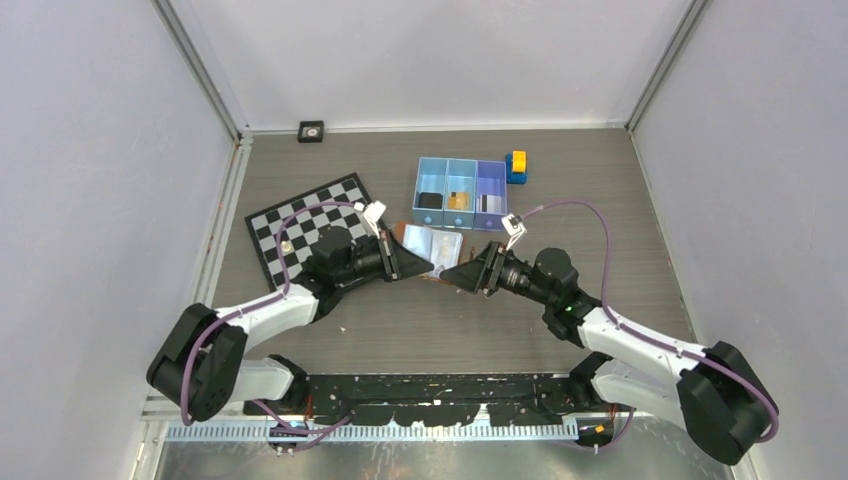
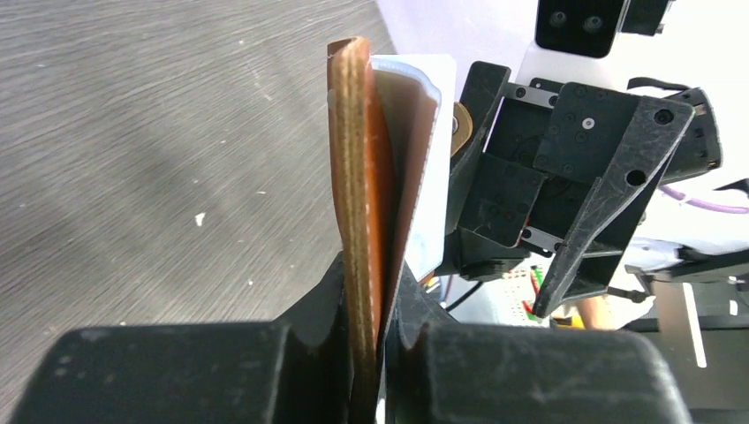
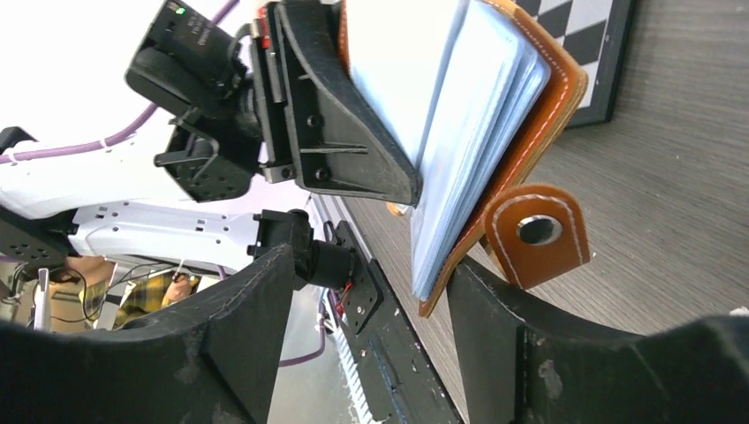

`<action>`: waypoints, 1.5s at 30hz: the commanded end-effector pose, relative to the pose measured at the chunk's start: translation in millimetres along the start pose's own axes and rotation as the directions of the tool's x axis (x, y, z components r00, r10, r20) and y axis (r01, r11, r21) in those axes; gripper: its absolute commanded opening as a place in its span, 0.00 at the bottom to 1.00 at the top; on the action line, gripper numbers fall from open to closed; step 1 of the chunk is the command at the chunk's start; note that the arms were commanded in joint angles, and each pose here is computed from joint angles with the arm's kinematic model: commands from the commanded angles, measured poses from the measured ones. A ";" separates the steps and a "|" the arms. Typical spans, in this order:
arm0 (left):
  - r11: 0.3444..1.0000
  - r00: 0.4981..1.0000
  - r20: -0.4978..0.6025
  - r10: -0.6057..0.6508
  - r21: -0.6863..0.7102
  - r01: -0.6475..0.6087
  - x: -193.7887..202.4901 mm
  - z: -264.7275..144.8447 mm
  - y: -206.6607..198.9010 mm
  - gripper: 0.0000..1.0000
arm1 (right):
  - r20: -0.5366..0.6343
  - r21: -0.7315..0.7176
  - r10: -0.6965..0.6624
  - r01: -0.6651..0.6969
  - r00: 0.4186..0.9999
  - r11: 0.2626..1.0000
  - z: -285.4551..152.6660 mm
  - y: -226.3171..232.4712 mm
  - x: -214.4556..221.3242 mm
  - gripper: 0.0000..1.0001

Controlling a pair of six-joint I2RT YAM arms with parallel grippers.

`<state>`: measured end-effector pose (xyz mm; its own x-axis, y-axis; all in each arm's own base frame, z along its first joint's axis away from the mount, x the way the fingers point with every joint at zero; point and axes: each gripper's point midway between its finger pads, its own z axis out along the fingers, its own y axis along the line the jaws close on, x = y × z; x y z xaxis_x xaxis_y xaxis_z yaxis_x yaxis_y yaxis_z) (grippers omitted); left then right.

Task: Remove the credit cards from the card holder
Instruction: Remove the credit card from the card holder.

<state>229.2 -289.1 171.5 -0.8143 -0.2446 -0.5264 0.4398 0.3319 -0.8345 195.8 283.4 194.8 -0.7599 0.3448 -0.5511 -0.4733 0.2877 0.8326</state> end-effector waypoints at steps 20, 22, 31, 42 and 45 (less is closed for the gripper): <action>0.971 0.996 0.095 -0.005 0.240 -0.018 -23.0 -17.9 -41.4 0.00 | 0.208 0.187 -0.060 0.021 0.976 0.982 -18.7 -19.7 -50.0 0.46; 0.967 0.995 0.099 -0.003 0.255 -0.022 -24.0 -18.6 -44.5 0.00 | 0.202 0.190 -0.051 0.012 0.978 0.982 -17.7 -21.7 -49.5 0.46; 0.958 0.997 0.082 -0.014 0.287 -0.010 -22.0 -17.2 -47.3 0.00 | 0.170 0.138 -0.032 0.009 0.985 0.990 -11.6 -15.8 -45.4 0.47; 0.948 0.996 0.085 -0.016 0.319 -0.012 -23.0 -19.1 -53.2 0.00 | 0.192 0.009 -0.030 0.029 0.981 1.000 -17.2 8.7 -46.3 0.58; 0.939 0.996 0.089 -0.016 0.344 -0.016 -23.8 -20.7 -58.0 0.00 | 0.192 -0.059 -0.025 0.037 0.981 0.998 -18.2 20.7 -45.7 0.62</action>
<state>223.8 -283.4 214.1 -0.8168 -0.3271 -0.4753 0.4775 0.0792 -0.8750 223.9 251.8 199.4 -0.6817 0.4788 -0.5533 -0.4073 0.3799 0.8305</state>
